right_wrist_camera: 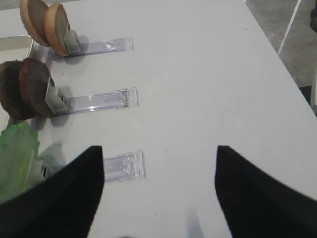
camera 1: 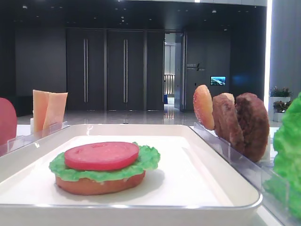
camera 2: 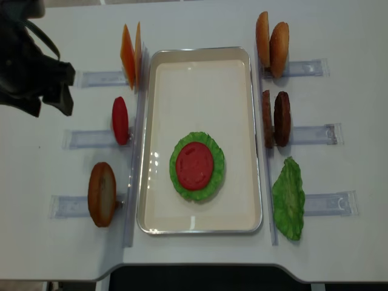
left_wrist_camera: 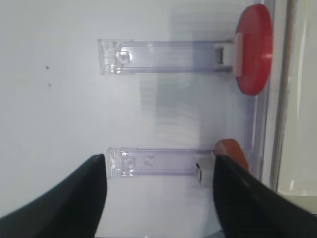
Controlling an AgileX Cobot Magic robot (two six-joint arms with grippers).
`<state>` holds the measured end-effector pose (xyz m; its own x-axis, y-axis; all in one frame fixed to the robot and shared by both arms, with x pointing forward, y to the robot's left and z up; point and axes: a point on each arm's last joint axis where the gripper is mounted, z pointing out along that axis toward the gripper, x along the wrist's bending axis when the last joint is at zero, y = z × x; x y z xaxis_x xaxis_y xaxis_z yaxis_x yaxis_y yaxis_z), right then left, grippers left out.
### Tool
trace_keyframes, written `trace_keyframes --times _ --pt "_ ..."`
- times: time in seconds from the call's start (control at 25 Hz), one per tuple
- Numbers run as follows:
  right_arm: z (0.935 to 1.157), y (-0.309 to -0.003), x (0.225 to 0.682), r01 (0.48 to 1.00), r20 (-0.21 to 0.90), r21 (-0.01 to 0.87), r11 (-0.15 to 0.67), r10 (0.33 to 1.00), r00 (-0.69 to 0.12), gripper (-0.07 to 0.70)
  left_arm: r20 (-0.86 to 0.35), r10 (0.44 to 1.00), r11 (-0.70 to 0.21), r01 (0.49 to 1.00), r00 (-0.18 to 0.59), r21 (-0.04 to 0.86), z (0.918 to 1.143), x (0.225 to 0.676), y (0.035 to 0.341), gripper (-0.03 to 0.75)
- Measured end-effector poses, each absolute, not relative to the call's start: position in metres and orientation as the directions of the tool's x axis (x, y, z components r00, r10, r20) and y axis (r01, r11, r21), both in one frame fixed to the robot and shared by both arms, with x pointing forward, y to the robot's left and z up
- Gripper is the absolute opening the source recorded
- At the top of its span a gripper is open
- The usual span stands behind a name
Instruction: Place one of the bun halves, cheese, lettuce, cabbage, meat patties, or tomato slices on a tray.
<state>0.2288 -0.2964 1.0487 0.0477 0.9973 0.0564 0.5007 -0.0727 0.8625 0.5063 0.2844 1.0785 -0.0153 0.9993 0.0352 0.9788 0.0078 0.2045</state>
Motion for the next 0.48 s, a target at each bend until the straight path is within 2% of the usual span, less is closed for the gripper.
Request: trace_keyframes --times 0.12,0.28,0.48 --pt "1.049 -0.296 0.229 0.501 0.056 0.863 -0.073 0.997 0.048 0.458 0.044 0.998 0.033 0.978 -0.043 0.205 1.079 0.507 0.296 0.512" --pt "1.049 -0.296 0.229 0.501 0.056 0.863 -0.073 0.997 0.048 0.458 0.054 0.998 0.021 0.977 -0.033 0.213 1.081 0.505 0.301 0.512" --pt "1.049 -0.296 0.229 0.501 0.056 0.863 -0.073 0.997 0.048 0.458 0.055 0.998 0.009 0.96 -0.025 0.281 1.099 0.481 0.302 0.512"
